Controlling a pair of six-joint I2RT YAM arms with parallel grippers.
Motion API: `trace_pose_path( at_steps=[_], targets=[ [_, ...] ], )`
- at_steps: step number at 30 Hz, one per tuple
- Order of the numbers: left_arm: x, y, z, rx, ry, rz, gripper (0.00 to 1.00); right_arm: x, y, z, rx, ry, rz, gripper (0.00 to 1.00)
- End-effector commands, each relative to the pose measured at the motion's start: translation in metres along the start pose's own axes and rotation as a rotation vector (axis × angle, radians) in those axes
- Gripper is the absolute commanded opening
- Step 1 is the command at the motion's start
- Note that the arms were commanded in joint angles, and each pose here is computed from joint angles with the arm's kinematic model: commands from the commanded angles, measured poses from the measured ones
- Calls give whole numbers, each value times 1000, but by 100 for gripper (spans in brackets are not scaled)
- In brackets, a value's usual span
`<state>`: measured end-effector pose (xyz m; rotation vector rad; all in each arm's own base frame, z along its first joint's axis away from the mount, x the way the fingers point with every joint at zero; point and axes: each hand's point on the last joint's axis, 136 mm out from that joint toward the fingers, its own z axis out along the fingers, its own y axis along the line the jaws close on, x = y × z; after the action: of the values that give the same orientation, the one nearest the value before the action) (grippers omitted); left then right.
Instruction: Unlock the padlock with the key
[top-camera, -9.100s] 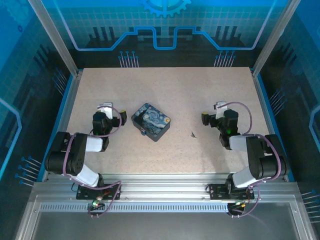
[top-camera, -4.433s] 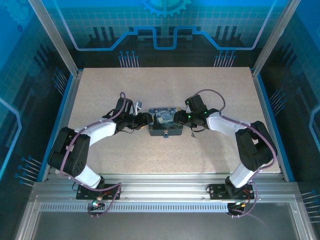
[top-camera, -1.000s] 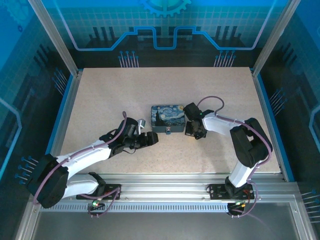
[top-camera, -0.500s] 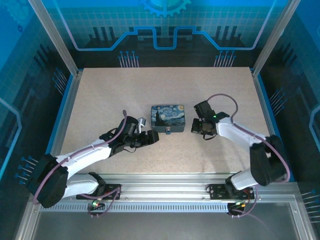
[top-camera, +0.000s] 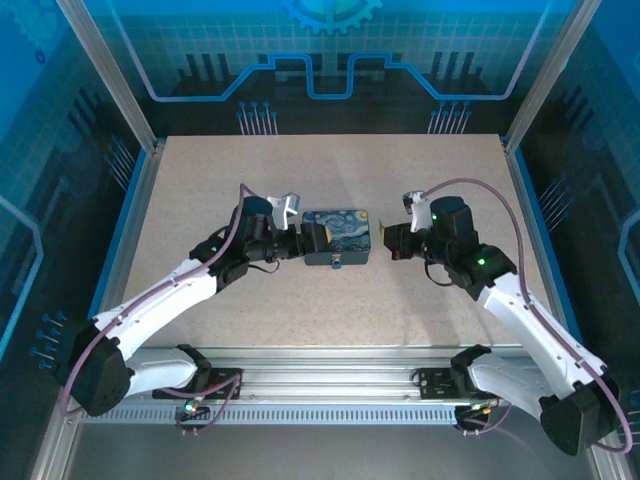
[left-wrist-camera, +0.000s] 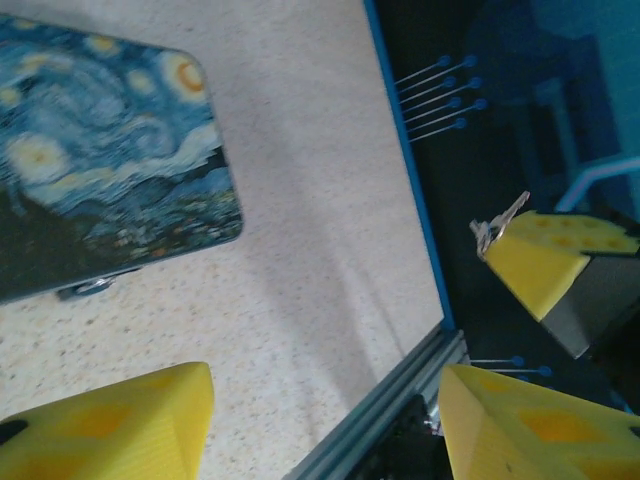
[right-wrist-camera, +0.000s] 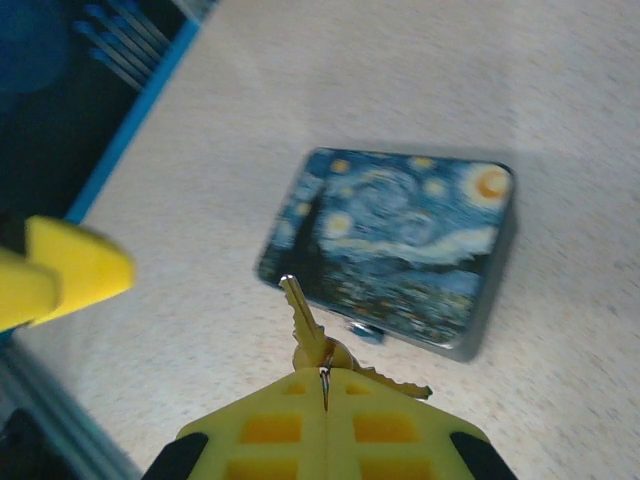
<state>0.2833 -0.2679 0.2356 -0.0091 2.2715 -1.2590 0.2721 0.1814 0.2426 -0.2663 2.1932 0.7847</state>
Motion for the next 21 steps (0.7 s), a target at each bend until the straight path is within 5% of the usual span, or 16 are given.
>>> trace_pose_path(
  at_steps=[1,13,21],
  targets=[
    [-7,-31,-9,89,24,55,61,4,27,-7,-166,-5,-93,0],
    [0,-69,5,183,119,101,66,9,49,-9,-239,15,-133,0],
    [8,-80,22,199,166,115,59,16,58,-4,-253,44,-160,0]
  ],
)
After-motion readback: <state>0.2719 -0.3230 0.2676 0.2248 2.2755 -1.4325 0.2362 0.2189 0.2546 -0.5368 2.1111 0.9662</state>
